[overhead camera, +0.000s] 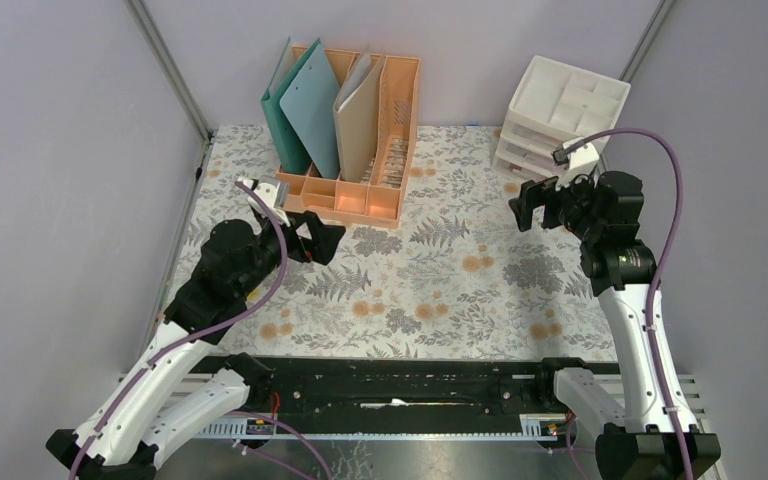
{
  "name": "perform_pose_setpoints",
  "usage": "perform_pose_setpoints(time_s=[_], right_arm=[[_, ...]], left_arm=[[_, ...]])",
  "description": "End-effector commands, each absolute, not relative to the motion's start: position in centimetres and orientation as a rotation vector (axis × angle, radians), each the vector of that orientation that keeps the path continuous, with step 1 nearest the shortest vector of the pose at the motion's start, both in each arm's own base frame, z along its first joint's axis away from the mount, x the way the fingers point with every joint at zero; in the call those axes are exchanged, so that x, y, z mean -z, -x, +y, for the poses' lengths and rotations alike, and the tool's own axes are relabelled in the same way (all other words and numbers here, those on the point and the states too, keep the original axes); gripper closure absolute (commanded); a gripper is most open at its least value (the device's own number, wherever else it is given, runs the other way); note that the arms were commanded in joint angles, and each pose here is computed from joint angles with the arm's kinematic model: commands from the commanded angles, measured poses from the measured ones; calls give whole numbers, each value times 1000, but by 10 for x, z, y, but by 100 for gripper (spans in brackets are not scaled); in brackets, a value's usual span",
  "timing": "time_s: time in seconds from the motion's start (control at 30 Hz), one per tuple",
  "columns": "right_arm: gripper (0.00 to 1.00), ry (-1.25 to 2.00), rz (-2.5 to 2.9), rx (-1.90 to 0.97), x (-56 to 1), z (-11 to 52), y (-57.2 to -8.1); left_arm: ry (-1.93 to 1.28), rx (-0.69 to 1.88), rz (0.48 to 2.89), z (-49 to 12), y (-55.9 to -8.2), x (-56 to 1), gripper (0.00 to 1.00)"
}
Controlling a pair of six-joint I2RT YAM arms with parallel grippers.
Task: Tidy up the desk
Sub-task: Reset both arms
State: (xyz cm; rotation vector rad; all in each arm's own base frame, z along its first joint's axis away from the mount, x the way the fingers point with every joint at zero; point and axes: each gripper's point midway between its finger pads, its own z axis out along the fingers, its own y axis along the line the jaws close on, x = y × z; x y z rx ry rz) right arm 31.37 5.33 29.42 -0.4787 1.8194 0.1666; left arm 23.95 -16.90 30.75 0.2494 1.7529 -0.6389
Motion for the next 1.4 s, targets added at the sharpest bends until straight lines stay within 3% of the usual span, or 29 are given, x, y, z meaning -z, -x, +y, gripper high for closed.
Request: perform_pose_setpoints(time_s=[0.0,1.37], right_arm=[[0,155,1888,-484,-295,77,-305],[0,184,1871,-542,-292,86,-296]], left_arm=[[-268,621,1701,-165,-241,-316,1],[-234,662,1726,-156,-253,-302,1]])
